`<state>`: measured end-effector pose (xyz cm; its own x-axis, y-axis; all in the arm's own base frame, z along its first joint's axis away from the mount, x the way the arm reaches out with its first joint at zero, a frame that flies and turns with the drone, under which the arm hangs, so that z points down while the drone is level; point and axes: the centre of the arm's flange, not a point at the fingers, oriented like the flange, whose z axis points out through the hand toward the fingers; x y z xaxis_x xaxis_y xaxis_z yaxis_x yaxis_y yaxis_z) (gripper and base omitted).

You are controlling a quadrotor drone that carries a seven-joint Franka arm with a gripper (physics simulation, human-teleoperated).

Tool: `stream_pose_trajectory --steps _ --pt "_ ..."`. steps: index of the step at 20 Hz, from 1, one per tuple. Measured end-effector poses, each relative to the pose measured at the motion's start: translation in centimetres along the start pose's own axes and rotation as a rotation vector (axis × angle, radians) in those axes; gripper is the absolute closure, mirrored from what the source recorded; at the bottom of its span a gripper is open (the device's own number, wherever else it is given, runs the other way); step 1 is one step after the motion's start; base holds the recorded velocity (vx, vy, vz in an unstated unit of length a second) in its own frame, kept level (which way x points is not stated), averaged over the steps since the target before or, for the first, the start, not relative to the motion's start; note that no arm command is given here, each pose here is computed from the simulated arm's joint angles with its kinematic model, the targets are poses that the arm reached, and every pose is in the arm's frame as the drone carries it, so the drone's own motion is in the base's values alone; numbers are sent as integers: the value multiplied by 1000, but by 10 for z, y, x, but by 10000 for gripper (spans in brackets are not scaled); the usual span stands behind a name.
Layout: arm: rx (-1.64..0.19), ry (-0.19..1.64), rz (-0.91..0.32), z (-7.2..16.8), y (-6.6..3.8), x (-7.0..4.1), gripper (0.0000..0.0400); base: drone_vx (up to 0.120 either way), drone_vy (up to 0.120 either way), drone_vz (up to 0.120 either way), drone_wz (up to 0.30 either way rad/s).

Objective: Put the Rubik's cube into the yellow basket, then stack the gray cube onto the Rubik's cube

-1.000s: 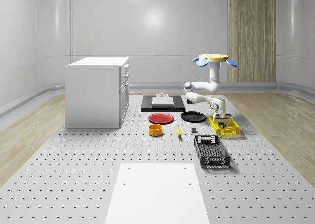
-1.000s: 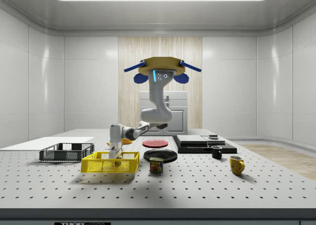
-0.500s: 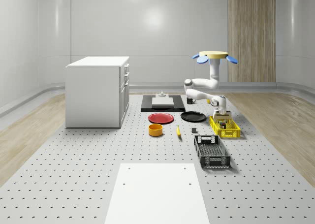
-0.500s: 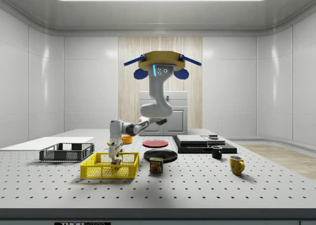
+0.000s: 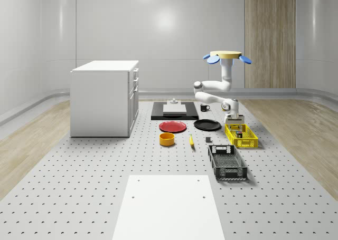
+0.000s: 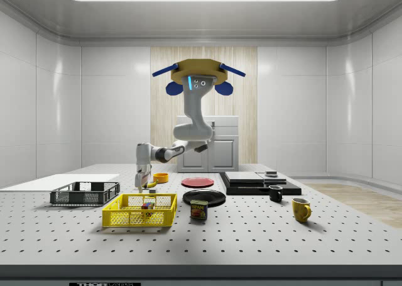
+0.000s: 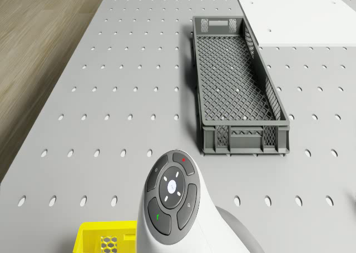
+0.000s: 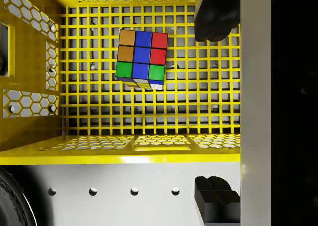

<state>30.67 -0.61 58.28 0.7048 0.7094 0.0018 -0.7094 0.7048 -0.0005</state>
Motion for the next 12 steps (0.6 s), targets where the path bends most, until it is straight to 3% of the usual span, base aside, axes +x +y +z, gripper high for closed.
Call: stream_pose_trajectory --steps 12 --pt "0 0 -2 0 0 0 0 0 -120 0 0"
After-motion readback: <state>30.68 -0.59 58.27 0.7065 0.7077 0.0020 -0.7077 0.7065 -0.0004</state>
